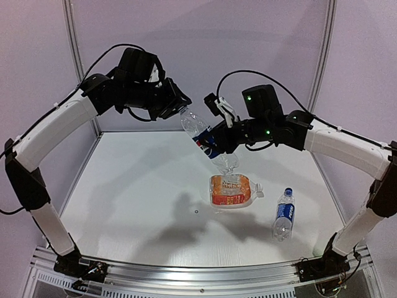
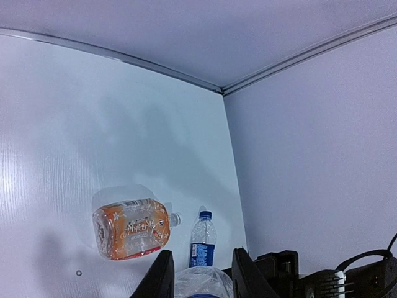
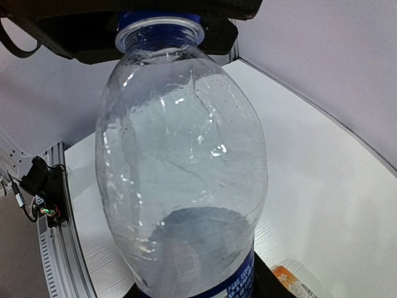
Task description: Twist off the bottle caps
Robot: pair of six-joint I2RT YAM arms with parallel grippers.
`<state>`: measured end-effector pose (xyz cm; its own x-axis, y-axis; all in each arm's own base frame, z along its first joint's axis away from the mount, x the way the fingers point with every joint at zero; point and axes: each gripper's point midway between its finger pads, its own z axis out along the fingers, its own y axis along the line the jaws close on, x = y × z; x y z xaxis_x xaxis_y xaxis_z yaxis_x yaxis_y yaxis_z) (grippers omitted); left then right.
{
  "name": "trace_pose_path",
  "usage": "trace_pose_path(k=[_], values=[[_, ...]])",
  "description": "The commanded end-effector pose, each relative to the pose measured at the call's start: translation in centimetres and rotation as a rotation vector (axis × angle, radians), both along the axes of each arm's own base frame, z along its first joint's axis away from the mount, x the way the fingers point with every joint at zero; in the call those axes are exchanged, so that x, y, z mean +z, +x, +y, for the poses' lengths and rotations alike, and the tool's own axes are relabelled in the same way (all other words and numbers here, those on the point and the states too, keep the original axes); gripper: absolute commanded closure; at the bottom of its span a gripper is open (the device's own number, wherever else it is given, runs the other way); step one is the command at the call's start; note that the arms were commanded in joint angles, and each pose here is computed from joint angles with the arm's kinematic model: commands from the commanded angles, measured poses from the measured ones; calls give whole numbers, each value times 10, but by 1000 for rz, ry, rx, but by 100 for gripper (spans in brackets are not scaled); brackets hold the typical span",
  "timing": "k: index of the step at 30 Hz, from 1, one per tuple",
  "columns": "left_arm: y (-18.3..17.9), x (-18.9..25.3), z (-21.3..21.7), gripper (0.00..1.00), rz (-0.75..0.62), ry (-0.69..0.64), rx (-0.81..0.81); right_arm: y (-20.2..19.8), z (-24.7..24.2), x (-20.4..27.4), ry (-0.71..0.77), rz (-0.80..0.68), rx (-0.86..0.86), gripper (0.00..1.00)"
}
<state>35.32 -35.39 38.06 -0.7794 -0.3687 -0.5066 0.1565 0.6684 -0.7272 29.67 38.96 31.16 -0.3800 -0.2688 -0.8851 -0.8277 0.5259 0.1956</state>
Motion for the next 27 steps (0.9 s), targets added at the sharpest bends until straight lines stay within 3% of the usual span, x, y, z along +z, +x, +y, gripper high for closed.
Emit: trace_pose_path(k=[1,7,10,18,27], values=[[-5,1,23,64,-5,75,57,14,-10,10,-8,-37,-82,61],[-15,53,18,22,-226,36,-68,5,-12,6,8,-9,-57,61],[-26,71,28,9,-344,72,-123,-1,-13,14,29,-7,-45,61],[-81,102,45,10,-581,-26,-413,-40,-6,69,260,-6,127,60],[-98,118,13,17,-607,-117,-566,-72,2,96,401,59,293,61]])
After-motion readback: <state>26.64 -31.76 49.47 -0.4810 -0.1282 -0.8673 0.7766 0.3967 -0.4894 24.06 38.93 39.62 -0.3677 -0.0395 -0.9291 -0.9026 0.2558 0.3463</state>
